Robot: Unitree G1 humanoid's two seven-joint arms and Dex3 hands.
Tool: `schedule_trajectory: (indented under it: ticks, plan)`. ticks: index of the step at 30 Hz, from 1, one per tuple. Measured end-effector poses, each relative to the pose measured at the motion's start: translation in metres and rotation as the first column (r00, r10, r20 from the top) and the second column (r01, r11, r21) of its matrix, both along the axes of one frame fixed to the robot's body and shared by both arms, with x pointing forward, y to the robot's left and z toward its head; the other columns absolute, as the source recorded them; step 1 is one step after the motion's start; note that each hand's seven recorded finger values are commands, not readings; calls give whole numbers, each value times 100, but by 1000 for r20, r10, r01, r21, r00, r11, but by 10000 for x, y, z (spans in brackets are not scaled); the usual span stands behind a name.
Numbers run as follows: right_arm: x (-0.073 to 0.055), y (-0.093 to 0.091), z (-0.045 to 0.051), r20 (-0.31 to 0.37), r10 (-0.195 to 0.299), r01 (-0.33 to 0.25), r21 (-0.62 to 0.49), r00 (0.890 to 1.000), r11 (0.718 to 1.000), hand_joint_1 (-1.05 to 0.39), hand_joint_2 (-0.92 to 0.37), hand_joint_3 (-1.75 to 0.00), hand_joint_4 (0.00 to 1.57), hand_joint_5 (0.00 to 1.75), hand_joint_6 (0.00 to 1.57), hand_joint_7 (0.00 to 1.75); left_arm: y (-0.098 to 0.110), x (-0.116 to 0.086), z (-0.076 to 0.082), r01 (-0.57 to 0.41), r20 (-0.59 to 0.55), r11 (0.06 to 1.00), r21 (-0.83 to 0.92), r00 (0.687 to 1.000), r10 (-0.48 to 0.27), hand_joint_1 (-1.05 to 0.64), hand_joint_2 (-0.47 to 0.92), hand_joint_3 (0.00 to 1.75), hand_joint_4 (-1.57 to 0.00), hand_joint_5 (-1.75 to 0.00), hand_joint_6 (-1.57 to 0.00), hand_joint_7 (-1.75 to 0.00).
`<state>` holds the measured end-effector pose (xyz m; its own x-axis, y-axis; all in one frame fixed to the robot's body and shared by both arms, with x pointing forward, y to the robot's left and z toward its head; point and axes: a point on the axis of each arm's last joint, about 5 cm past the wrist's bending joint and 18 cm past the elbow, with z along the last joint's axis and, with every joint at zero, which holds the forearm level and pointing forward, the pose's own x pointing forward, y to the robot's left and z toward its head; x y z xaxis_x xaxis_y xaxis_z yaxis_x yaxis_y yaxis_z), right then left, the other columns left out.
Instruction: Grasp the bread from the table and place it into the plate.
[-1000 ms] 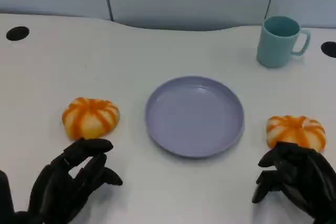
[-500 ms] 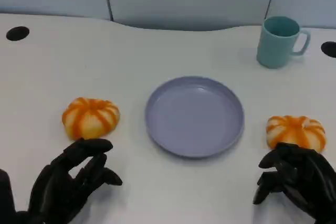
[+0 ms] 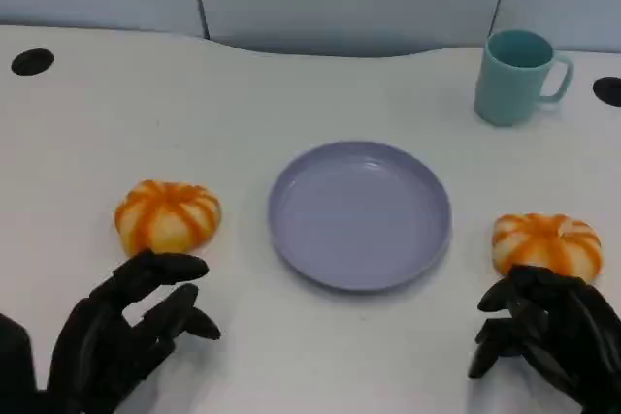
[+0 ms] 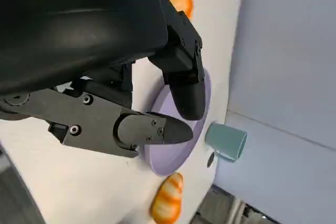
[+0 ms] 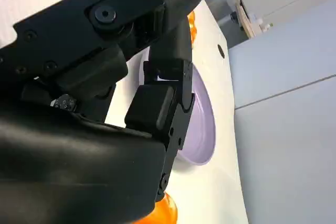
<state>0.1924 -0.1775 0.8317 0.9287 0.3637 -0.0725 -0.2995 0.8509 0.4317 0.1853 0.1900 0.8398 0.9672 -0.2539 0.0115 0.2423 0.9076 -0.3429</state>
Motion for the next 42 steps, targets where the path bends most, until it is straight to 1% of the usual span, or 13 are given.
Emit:
schedule_trajectory:
  ticks: [4, 8, 12, 17, 22, 25, 27, 28, 30, 34, 36, 39, 42]
  plan:
    - [1, 3, -2, 2, 3, -3, -6, 1000, 1000, -95, -79, 0, 143, 83, 126, 71, -8, -7, 24, -35, 99, 995, 94, 995, 26, -42, 92, 24, -51, -135, -66, -55]
    - [2, 19, -4, 0, -1, 1, -4, 1000, 1000, -94, -79, 0, 143, 83, 126, 70, -27, -2, 81, -58, 191, 984, 169, 981, 25, -41, 92, 20, -49, -127, -68, -46]
    - [7, 30, -2, 2, 0, 0, -2, 1000, 1000, -94, -80, 0, 143, 84, 126, 70, -16, 4, 201, -86, 257, 965, 249, 966, 19, -40, 92, 18, -49, -114, -67, -34]
    - [17, 44, 3, 6, -2, 2, -2, 1000, 1000, -96, -80, -1, 142, 83, 127, 71, 13, -57, 377, -114, 350, 914, 389, 936, -32, -46, 92, 11, -41, -99, -64, -18]
    - [17, 67, -2, 10, -4, 4, 0, 1000, 1000, -97, -80, 0, 143, 83, 127, 72, 94, -74, 567, -256, 495, 718, 647, 857, -140, -55, 92, 7, -26, -91, -56, -9]
    - [18, 78, -3, 11, -3, 3, 2, 1000, 1000, -97, -79, 0, 143, 82, 127, 72, 111, -62, 624, -323, 537, 632, 704, 825, -178, -56, 92, 6, -18, -85, -51, -5]
    - [17, 84, -6, 11, -4, 4, 4, 1000, 1000, -97, -80, 0, 143, 82, 127, 71, 120, -52, 648, -345, 542, 576, 741, 814, -210, -61, 92, 4, -16, -59, -41, -2]
    - [15, 85, -11, 10, -4, 4, 4, 1000, 1000, -97, -80, 0, 143, 82, 127, 71, 131, -38, 675, -358, 538, 526, 772, 808, -240, -62, 92, 3, -17, -53, -39, -1]
    - [10, 89, -22, 5, -3, 3, 2, 1000, 1000, -97, -81, -1, 143, 82, 126, 71, 158, -3, 741, -388, 525, 422, 820, 804, -280, -62, 92, 1, -16, -36, -33, 0]
    - [10, 99, -24, 8, 5, -4, -13, 1000, 1000, -95, -82, -1, 143, 84, 124, 72, 160, 89, 845, -413, 479, 254, 875, 814, -328, -59, 88, 0, -10, -25, -28, 0]
    - [11, 103, -22, 14, 5, -5, -15, 1000, 1000, -94, -82, -1, 142, 84, 124, 73, 158, 137, 878, -414, 456, 191, 890, 819, -347, -59, 87, 0, -9, -24, -28, 0]
    - [11, 106, -23, 15, 6, -6, -15, 1000, 1000, -96, -82, -1, 142, 85, 124, 74, 157, 169, 904, -418, 448, 163, 894, 822, -352, -58, 84, 0, -5, -20, -24, 0]
    - [12, 110, -23, 12, 2, -2, -17, 1000, 1000, -96, -81, 0, 142, 86, 124, 75, 106, 249, 934, -414, 406, 66, 908, 831, -381, -57, 81, 0, -2, -19, -21, 0]
